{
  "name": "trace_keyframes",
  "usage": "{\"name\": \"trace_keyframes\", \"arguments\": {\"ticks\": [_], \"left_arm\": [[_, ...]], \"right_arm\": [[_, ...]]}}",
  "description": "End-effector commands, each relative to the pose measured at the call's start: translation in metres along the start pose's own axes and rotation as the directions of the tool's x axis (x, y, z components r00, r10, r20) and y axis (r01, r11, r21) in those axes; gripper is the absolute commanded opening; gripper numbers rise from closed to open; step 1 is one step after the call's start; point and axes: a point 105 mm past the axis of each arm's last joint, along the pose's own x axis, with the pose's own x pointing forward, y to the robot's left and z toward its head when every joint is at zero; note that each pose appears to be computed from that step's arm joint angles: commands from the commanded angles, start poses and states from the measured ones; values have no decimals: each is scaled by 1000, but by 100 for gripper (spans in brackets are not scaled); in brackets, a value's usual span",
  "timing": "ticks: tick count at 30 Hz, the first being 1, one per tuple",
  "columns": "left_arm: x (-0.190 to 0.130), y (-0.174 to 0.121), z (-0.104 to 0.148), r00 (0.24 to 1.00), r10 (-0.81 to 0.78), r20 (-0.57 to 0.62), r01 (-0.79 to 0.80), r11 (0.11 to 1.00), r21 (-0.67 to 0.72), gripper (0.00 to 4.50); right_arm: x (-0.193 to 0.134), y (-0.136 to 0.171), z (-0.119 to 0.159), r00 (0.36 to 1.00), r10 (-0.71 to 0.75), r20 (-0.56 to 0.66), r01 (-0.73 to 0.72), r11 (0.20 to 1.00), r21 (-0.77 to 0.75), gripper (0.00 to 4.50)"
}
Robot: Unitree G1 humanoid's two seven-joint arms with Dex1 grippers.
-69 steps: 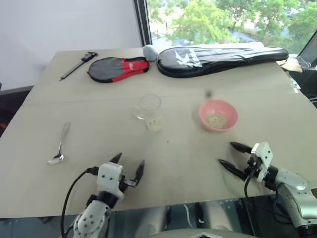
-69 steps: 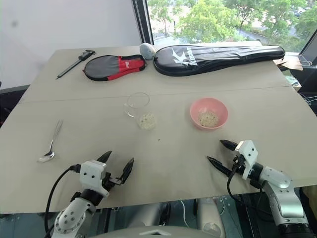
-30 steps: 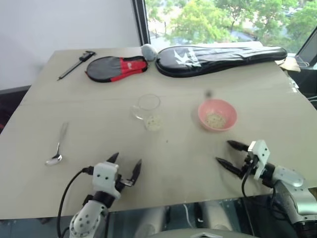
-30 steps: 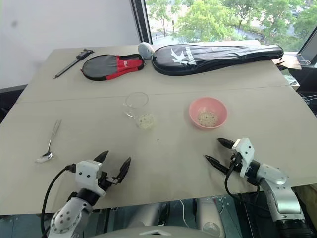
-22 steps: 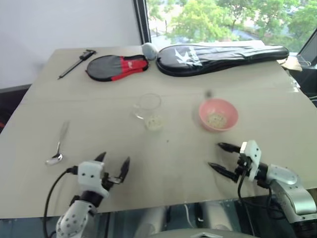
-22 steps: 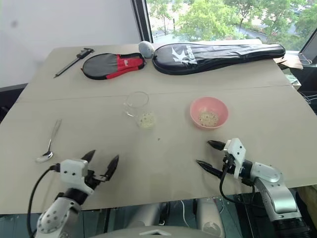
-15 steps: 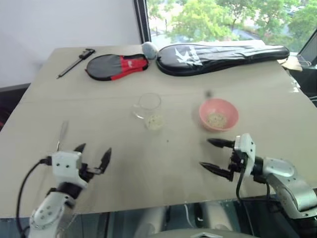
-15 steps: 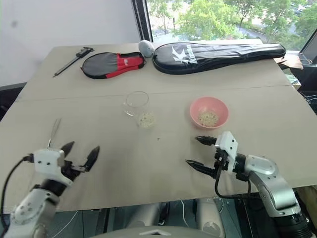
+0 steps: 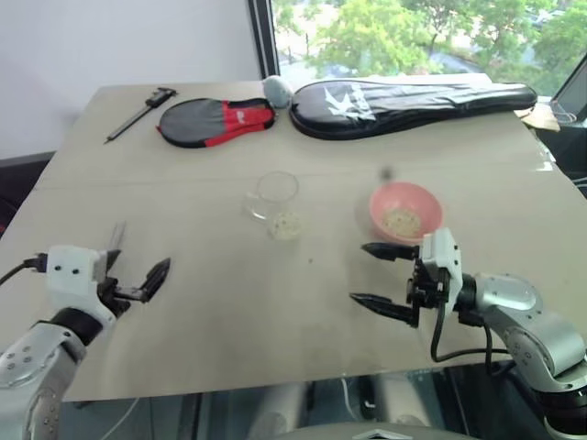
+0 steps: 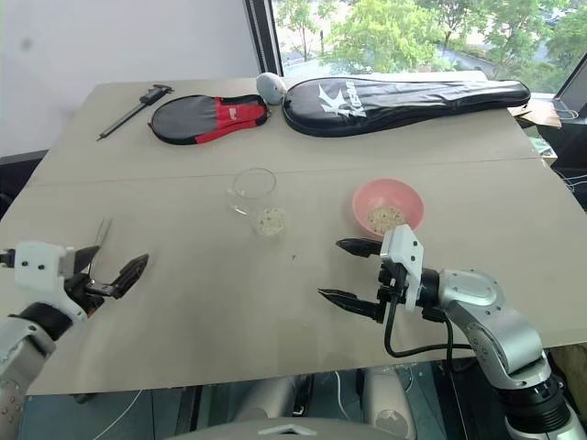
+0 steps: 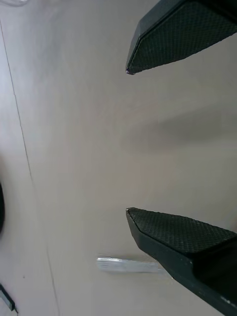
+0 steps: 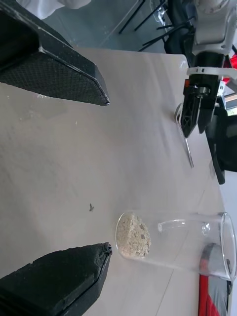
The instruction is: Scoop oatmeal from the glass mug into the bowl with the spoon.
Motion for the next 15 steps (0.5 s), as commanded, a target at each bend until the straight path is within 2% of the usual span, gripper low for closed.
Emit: {"name": "trace_keyframes", "arguments": {"ticks": [1,15], "left_arm": [[-6,22,-7,998,48,-44,-48,999,-2,446],[-20,69,-44,962,238,-134,-247,967,-56,446]], "right_arm": [[0,5,13,999,26,28,-25,999,-38,447],[-4,1,21,999,5,47,-2,998,-70,447]]}}
